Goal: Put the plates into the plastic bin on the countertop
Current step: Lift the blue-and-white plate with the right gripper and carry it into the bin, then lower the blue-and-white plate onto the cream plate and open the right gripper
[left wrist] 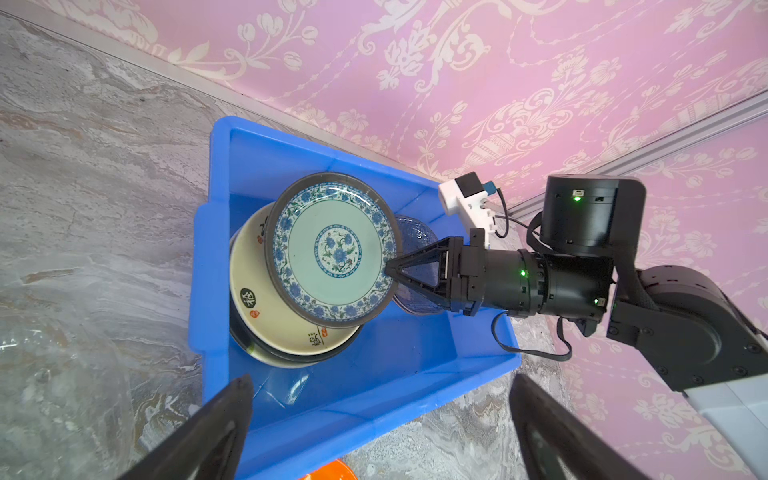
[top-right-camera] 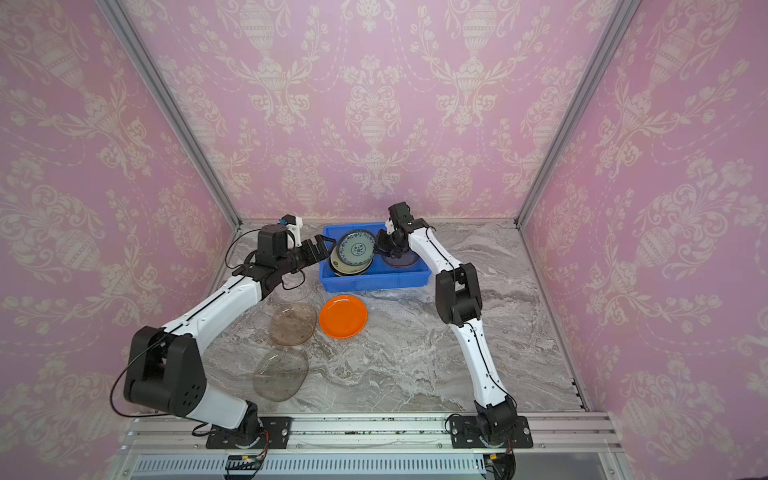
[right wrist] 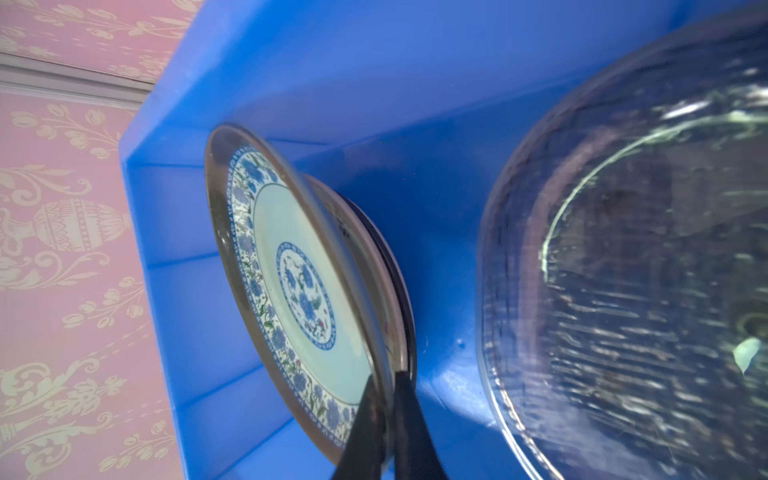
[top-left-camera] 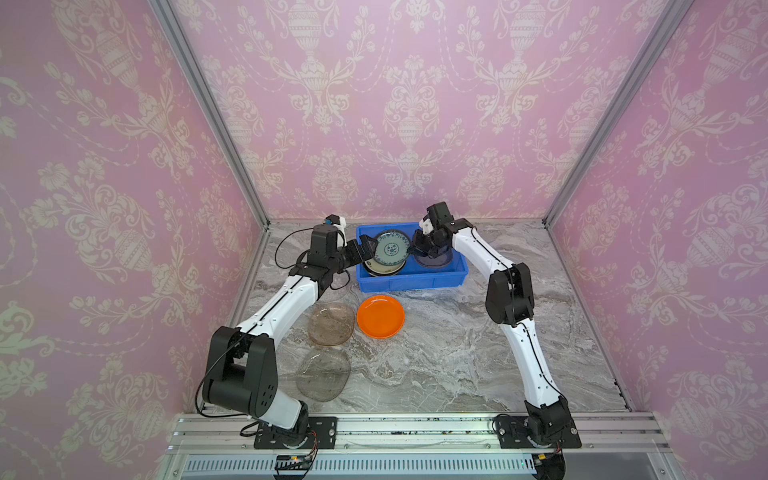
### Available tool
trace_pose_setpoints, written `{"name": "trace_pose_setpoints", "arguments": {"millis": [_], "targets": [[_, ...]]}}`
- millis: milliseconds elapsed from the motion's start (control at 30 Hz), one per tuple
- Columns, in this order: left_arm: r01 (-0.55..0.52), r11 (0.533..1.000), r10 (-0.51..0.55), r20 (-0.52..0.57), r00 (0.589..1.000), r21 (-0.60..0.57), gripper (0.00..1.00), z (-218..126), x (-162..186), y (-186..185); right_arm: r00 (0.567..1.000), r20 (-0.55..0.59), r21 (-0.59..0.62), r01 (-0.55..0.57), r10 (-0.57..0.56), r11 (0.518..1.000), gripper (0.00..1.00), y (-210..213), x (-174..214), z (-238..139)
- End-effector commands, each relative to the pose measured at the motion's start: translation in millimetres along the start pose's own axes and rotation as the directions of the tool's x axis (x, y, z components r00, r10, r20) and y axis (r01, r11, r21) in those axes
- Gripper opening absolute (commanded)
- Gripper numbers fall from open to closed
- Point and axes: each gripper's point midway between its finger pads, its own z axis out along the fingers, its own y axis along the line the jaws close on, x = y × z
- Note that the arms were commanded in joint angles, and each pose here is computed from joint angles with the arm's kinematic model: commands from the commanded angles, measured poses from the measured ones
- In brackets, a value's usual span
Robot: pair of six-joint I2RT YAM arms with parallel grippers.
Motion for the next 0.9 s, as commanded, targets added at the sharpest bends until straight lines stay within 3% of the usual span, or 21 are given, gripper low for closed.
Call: {"name": "trace_pose_setpoints", "arguments": {"millis": [0,433,867], "targets": [[-0.016,1.000,0.016,-0.013,1.000,-0.018,0.98,3,2,7,1.000,0.007,-0.024,0.007,-0.007,1.000,0.00,16,1,1],[0.004,1.000,-0.004,-0.030,1.000,-0.011,0.97,6,13,12,0.999,-0.032,0.009,0.007,-0.007,1.000,0.00,10,16,18],[-0.001,1.000,0.001,-0.020,1.000,0.001,0.97,1,10,8,0.999,-0.015,0.050,0.033,-0.033,0.998,0.22,13,14,3]]}}
